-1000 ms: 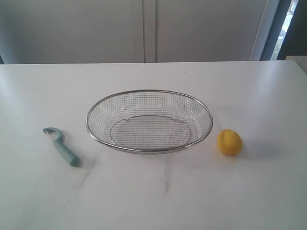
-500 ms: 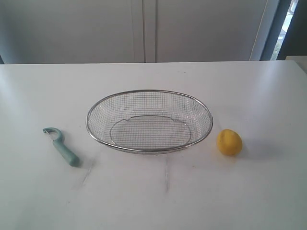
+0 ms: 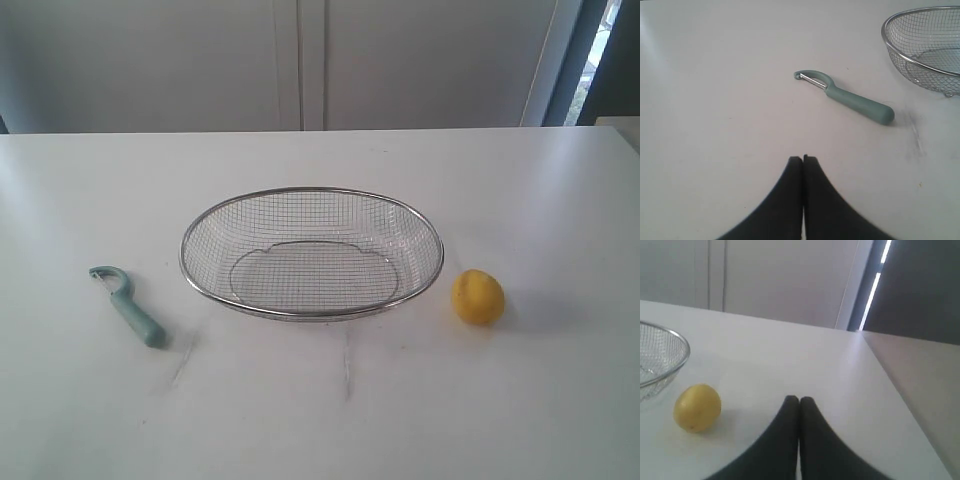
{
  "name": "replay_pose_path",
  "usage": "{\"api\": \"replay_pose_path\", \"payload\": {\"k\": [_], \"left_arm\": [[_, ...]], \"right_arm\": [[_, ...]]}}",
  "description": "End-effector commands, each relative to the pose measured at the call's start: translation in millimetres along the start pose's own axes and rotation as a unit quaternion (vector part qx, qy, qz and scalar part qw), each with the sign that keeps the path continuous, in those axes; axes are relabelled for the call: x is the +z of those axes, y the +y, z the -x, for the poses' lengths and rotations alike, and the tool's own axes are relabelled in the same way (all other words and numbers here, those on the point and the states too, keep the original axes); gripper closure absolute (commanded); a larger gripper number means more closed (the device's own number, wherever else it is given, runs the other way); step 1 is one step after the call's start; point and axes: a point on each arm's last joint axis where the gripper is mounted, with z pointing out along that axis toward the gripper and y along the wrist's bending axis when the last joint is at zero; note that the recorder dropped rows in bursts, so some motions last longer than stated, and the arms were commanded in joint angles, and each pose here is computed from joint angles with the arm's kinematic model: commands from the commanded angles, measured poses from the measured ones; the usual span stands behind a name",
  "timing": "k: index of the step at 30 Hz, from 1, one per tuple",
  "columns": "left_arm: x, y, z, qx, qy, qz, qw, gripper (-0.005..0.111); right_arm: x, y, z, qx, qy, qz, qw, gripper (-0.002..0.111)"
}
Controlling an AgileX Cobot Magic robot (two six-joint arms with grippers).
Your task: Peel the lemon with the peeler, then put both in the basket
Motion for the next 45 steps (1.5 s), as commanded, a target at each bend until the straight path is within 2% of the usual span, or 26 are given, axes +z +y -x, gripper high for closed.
{"api": "replay_pose_path", "payload": {"k": [1,7,14,17,25,32,39,45], "left_arm": [[0,-0.6,-1,-0.003,0.001,-0.005,1.000,0.107],[0,-0.6,-1,-0.003,0.001,-0.005,1.000,0.107],[0,-0.6,-1,-0.003,0.001,-0.005,1.000,0.107],[0,-0.6,-1,-0.003,0.001,-0.005,1.000,0.107],[0,-0.6,-1,-0.003,0.001,-0.005,1.000,0.107],[0,-0.6,-1,-0.003,0.001,-0.005,1.000,0.107],[0,-0.6,-1,-0.003,0.001,-0.005,1.000,0.107],[0,-0.6,-1,-0.003,0.001,-0.005,1.000,0.107]], "right_arm": [[-1,-2,12,-0.003,-0.066,-0.009,0.998,0.108],[-2,-2,17,-0.001,-0.095,-0.013,0.995,0.108],[-4,-3,24,0.086,-0.134,-0.007,0.987,0.108],[-4,-3,25,0.159,-0.142,0.004,0.977,0.108],[-4,-3,25,0.254,-0.141,0.017,0.957,0.108],[-4,-4,27,0.266,-0.151,0.021,0.952,0.108],[-9,-5,38,0.281,-0.214,0.033,0.935,0.108],[-10,-6,43,0.289,-0.195,0.032,0.937,0.108]]}}
